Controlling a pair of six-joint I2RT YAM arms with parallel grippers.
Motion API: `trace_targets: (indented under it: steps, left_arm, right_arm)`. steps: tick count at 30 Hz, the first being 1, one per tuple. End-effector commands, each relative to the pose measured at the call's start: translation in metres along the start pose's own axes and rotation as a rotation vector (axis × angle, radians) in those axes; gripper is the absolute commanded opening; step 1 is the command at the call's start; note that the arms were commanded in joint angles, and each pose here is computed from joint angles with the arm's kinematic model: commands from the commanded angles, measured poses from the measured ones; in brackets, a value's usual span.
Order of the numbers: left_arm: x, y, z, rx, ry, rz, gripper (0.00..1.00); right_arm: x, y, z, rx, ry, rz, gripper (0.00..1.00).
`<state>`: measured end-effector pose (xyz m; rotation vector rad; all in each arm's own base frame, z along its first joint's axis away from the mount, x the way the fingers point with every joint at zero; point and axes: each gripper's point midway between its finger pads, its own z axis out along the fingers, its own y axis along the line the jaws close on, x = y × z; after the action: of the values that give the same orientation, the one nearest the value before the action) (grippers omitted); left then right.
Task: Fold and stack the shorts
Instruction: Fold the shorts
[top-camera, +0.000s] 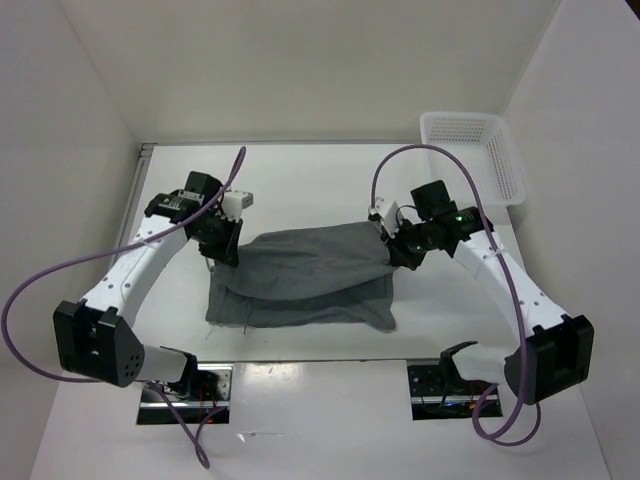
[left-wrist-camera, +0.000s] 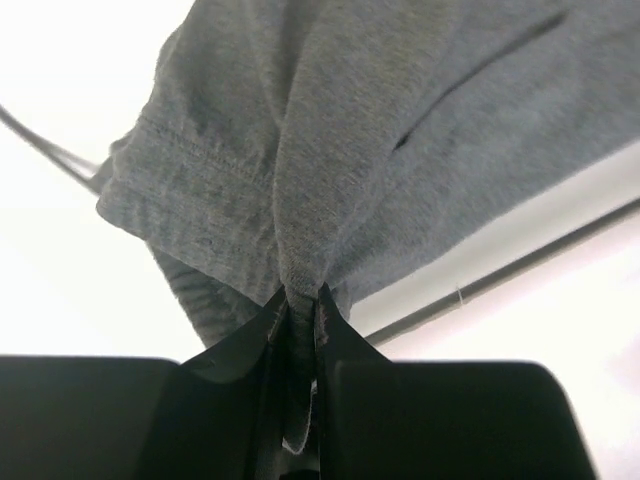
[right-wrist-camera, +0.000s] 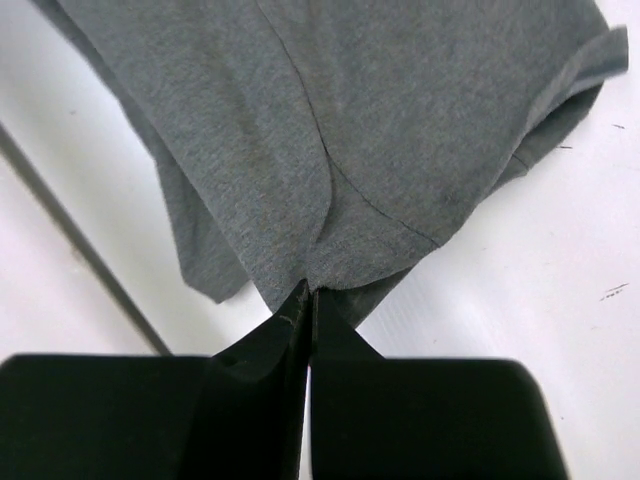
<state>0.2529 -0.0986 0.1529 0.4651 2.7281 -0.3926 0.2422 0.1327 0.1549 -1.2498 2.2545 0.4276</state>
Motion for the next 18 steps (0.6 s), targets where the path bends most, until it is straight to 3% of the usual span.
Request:
trace_targets:
  steps: [1, 3, 7, 8, 9, 12, 15, 18]
  left_arm:
    - [0.038, -0.023, -0.006, 0.07, 0.076, 0.025, 0.15]
    - [0.055, -0.015, 0.002, 0.02, 0.122, 0.027, 0.17]
    - [0.074, -0.003, 0.011, -0.052, 0.191, 0.04, 0.18]
    - [0.082, 0.003, 0.014, -0.078, 0.216, 0.038, 0.19]
    - [0.078, 0.003, 0.014, -0.088, 0.195, 0.054, 0.19]
    - [0.083, 0.006, 0.02, -0.108, 0.206, 0.063, 0.21]
    - [0.091, 0.004, 0.027, -0.102, 0.234, 0.079, 0.22]
    - [0.092, 0.009, 0.028, -0.133, 0.244, 0.082, 0.3]
  right_arm:
    - [-0.003, 0.027, -0.018, -0.07, 0.006, -0.071, 0.0]
    - [-0.002, 0.03, -0.011, -0.095, 0.028, -0.077, 0.04]
    - [0.034, 0.051, -0.002, -0.173, 0.222, -0.229, 0.56]
    - [0.051, 0.055, 0.001, -0.184, 0.285, -0.265, 0.64]
    - [0.06, 0.046, 0.0, -0.139, 0.342, -0.295, 0.69]
    - [0.059, 0.034, 0.0, -0.064, 0.354, -0.278, 0.81]
    - [0.026, 0.025, 0.01, 0.004, 0.234, -0.202, 0.82]
    - [-0.002, 0.018, 0.024, 0.046, 0.125, -0.112, 0.82]
